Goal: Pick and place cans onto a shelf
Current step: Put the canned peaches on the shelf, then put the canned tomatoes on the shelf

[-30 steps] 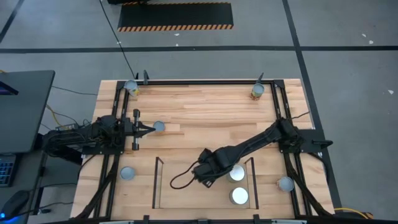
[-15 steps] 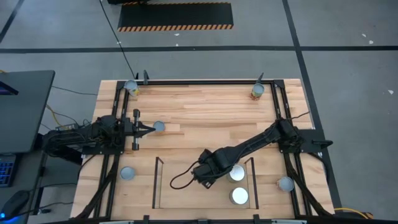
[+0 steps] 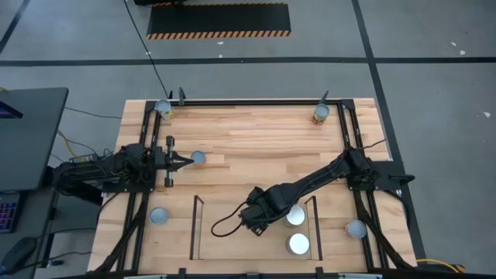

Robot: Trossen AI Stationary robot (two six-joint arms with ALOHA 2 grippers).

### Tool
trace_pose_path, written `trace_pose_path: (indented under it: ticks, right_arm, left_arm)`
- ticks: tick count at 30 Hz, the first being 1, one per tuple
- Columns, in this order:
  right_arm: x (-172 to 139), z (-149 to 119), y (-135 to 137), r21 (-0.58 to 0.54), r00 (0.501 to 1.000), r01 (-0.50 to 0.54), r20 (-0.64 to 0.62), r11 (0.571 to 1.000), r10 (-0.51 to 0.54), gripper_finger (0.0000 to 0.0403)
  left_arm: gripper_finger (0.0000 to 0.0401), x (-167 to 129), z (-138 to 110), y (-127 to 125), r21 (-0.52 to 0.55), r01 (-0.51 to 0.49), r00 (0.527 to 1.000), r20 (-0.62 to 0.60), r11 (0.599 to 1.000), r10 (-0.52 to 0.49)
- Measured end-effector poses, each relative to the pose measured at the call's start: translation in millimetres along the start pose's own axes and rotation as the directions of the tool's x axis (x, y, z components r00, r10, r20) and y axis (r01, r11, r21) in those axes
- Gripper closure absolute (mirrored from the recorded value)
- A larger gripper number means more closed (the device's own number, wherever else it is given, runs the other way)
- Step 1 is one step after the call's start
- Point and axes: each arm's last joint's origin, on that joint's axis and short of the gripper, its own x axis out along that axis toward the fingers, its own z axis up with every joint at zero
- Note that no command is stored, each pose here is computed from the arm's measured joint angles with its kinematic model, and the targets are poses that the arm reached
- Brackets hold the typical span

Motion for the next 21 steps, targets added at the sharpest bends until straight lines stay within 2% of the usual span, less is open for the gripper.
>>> trace_pose_path:
  ticks: [4,9,12,16,21]
  right_arm:
    - [-4,1,-1,-0.006,1.0,0.006,-0.005,1.0,-0.006,0.0066]
    - [-36,7,-4,-0.02,0.999,0.018,0.051,1.0,-0.017,0.0066]
    - [-59,11,-6,-0.086,0.992,0.029,0.128,0.996,-0.018,0.0066]
    - [-89,12,-19,-0.175,0.96,0.139,0.265,0.975,-0.09,0.0066]
    - [-114,2,-41,-0.284,0.956,0.152,0.285,0.947,-0.067,0.0066]
  left_arm:
    - [0.039,0,0,0,0.0,0.0,1.0,0.0,1.0,0.0]
    - [0.039,0,0,0,0.0,0.0,1.0,0.0,1.0,0.0]
    - [0.039,0,0,0,0.0,0.0,1.0,-0.001,1.0,0.0]
    - [0.039,0,0,0,0.0,0.0,1.0,-0.001,1.0,0.0]
    - [0.039,0,0,0,0.0,0.0,1.0,-0.001,1.0,0.0]
